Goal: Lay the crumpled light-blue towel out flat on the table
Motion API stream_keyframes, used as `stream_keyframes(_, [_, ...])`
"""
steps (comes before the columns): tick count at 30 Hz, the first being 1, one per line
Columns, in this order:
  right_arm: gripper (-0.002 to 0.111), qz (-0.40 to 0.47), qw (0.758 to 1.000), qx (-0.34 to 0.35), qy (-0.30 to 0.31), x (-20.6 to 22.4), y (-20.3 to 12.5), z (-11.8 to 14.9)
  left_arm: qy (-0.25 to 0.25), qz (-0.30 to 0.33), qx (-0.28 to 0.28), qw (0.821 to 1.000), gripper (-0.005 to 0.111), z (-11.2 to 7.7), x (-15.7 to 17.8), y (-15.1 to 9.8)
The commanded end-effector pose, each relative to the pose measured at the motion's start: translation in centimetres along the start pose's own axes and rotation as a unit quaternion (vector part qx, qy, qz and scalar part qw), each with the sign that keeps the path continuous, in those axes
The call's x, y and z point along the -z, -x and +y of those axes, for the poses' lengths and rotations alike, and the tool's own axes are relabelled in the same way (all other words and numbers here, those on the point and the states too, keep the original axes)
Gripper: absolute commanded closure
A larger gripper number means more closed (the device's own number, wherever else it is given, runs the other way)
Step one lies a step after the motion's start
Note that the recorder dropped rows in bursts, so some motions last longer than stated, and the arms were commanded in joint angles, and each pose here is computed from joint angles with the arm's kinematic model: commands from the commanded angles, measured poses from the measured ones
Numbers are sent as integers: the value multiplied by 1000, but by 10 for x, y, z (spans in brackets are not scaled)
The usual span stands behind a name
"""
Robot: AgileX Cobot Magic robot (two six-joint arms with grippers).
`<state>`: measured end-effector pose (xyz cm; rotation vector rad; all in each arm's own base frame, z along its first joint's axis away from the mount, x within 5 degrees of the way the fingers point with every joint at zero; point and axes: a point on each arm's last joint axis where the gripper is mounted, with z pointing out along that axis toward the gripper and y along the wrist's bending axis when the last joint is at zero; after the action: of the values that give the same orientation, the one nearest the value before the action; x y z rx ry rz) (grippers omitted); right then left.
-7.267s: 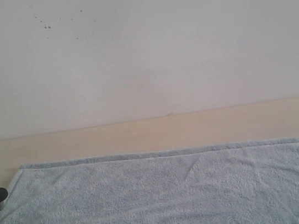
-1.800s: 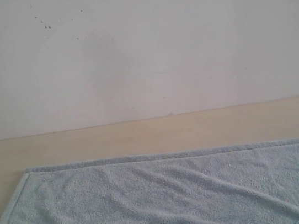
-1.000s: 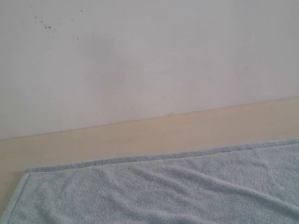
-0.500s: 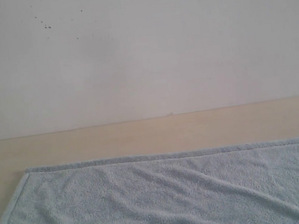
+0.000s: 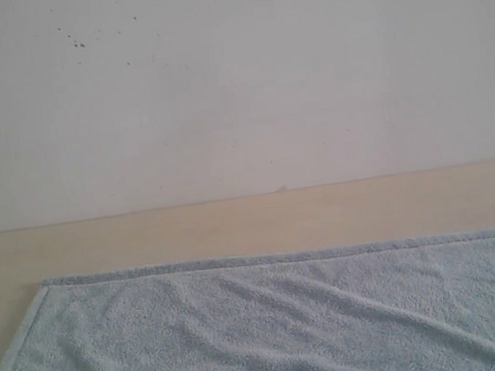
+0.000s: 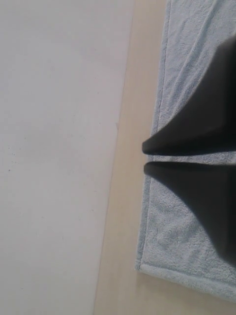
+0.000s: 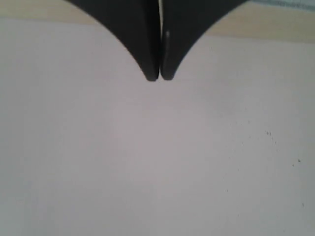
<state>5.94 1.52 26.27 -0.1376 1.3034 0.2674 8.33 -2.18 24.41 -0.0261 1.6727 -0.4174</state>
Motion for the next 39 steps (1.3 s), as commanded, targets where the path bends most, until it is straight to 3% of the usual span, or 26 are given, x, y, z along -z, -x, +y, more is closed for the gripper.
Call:
stream_keyframes(1, [108,69,998,5,6,1,-13,1,-6,-3,6,1000,102,-1,1,0])
stream_keyframes(8, [108,142,990,-23,13,6,-26,3,-5,-3,6,1000,102,-1,1,0])
stream_keyframes(24, [108,126,991,-39,1,18,-52,-1,-5,-3,6,1000,102,-1,1,0])
stream_keyframes(39, [108,129,991,-39,1,20,-53,-1,-5,-3,6,1000,102,-1,1,0])
